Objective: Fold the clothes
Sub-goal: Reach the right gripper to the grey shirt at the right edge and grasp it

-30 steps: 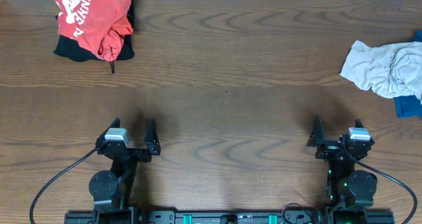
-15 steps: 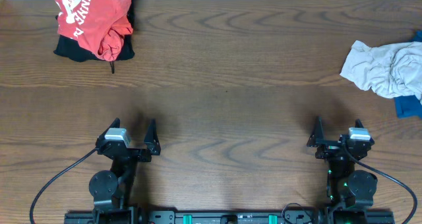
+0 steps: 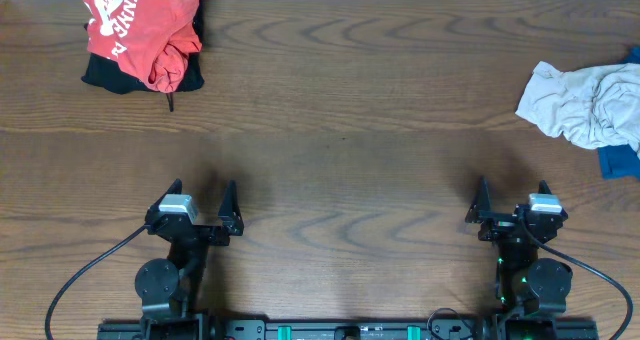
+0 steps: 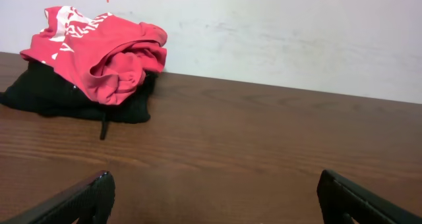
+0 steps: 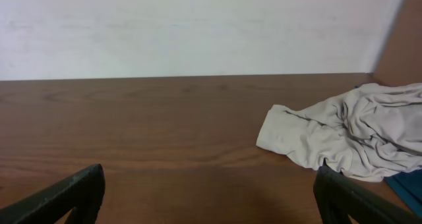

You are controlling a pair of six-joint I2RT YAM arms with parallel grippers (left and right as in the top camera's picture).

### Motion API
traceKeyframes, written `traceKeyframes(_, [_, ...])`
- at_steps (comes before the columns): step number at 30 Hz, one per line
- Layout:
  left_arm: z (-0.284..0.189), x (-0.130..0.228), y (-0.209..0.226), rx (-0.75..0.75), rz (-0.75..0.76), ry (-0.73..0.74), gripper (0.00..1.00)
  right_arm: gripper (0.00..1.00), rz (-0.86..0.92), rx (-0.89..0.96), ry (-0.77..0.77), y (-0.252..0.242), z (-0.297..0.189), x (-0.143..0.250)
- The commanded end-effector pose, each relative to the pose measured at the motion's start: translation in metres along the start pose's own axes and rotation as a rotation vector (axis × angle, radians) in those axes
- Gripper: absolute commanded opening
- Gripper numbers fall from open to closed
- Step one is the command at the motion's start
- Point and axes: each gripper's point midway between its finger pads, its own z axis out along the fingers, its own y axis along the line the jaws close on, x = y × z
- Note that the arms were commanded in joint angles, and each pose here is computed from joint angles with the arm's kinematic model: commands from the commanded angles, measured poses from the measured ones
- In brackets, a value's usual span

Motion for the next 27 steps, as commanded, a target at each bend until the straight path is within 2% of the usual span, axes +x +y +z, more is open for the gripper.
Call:
traceKeyframes(1, [0.001,0.016,0.0,0.004,0.008,0.05,0.98,0.99,-0.012,0.013,0.0,-0.003,0.0,0.001])
traceKeyframes(11, [0.001,0.016,0.0,0.004,0.007,0.05,0.98,0.99,-0.012,0.014,-0.002,-0.003,0.0,0.0])
traceKeyframes(13, [0.001,0.016,0.0,0.004,0.007,0.05,0.98,0.99,0.006,-0.006,-0.05,0.0,0.0,-0.012])
traceKeyframes(17, [0.001,0.016,0.0,0.004,0.007,0.05,0.98,0.99,0.213,-0.243,-0.132,0.038,-0.008,-0.038])
traceKeyframes(23, [0.001,0.016,0.0,0.004,0.007,0.05,0.98,0.99,0.419,-0.426,-0.2,0.062,-0.022,-0.069])
traceKeyframes(27, [0.001,0.016,0.0,0.004,0.007,0.05,0.98,0.99,0.434,-0.54,-0.306,0.074,-0.039,-0.099])
